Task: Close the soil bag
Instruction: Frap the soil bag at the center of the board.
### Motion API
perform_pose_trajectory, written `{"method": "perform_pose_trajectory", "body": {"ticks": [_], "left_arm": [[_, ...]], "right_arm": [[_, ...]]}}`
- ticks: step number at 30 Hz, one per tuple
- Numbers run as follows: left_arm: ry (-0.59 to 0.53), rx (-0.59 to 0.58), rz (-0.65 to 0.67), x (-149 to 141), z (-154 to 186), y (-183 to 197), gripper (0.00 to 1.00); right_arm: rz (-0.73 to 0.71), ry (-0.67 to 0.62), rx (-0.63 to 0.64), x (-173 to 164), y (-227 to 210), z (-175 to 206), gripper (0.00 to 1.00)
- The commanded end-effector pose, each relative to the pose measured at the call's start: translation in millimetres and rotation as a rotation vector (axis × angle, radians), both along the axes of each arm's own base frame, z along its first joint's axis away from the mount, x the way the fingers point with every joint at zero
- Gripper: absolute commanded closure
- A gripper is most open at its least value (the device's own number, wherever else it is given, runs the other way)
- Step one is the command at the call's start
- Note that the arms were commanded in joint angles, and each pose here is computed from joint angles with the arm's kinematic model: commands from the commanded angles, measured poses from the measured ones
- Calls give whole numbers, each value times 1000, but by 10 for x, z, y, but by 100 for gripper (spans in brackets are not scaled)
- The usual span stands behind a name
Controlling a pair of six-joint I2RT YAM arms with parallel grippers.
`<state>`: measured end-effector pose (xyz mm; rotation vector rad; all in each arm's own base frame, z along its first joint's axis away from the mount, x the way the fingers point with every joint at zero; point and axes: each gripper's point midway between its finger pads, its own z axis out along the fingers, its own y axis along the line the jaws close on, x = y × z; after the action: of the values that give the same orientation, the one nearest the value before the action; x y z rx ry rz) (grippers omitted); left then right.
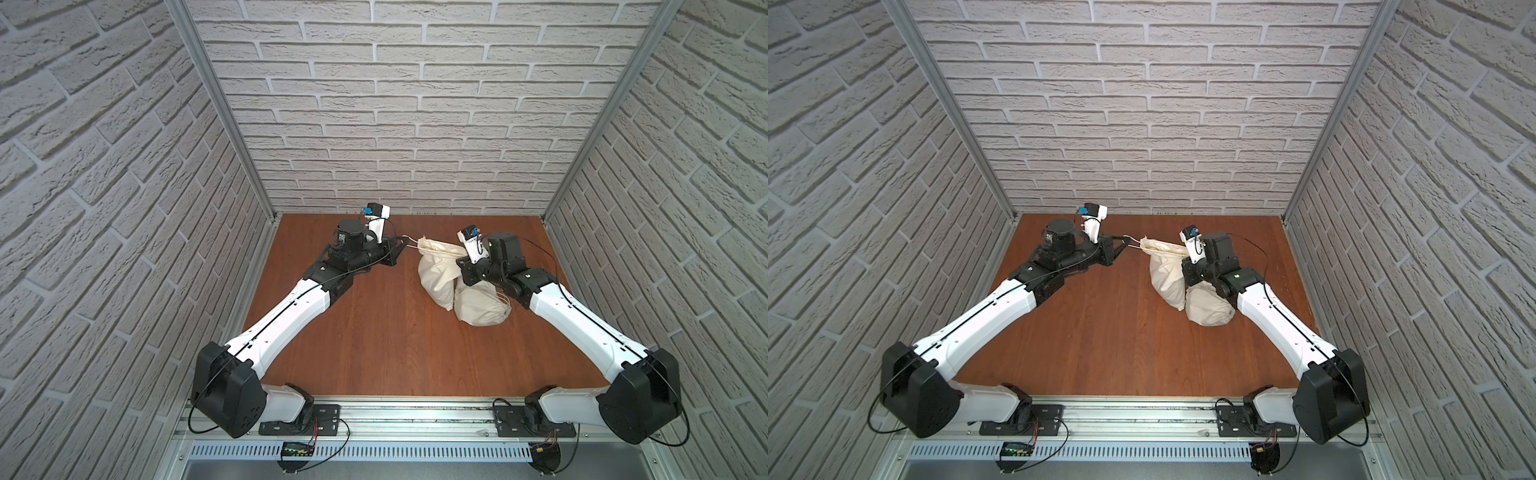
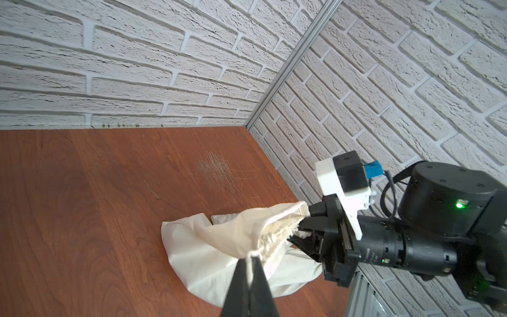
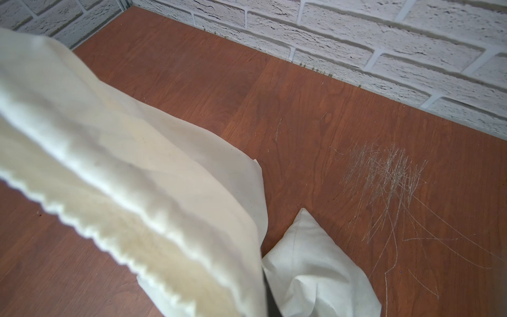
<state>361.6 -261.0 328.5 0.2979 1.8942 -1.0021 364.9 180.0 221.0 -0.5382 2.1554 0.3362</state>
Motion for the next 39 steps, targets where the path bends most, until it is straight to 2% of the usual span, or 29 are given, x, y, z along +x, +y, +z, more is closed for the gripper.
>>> {"method": "perform_pose_trajectory", "body": {"ticks": [1,3,5,9,14,18,24,28,34,39], "left_arm": [[-149,-32,14,21,493,-59,100],[-149,-20,-1,31,481,-154,100],[-134,-18,-9,63,468,-200,100],[-124,-27,-22,73,522,-250,100],[-170,-32,-49,-61,646,-318,100],[-173,-37,-49,-78,664,-327,100],[-196,-61,-67,-154,777,-347,100],[-214,-82,-48,-198,850,-292,100],[-224,-103,-51,-253,895,-269,100],[-224,-100,-48,-262,904,-257,100]], "right_arm": [[-59,-1,6,5,-165,40,87],[-28,-25,20,-38,-95,160,81],[11,-63,33,-105,-14,329,69],[96,-194,75,-305,167,816,53],[227,-350,121,-569,517,1305,49],[307,-412,129,-650,787,1449,45],[362,-415,94,-510,1075,1469,45],[338,-444,84,-364,1130,1461,46],[332,-427,84,-205,1247,1353,53],[344,-398,86,-104,1306,1275,63]]}}
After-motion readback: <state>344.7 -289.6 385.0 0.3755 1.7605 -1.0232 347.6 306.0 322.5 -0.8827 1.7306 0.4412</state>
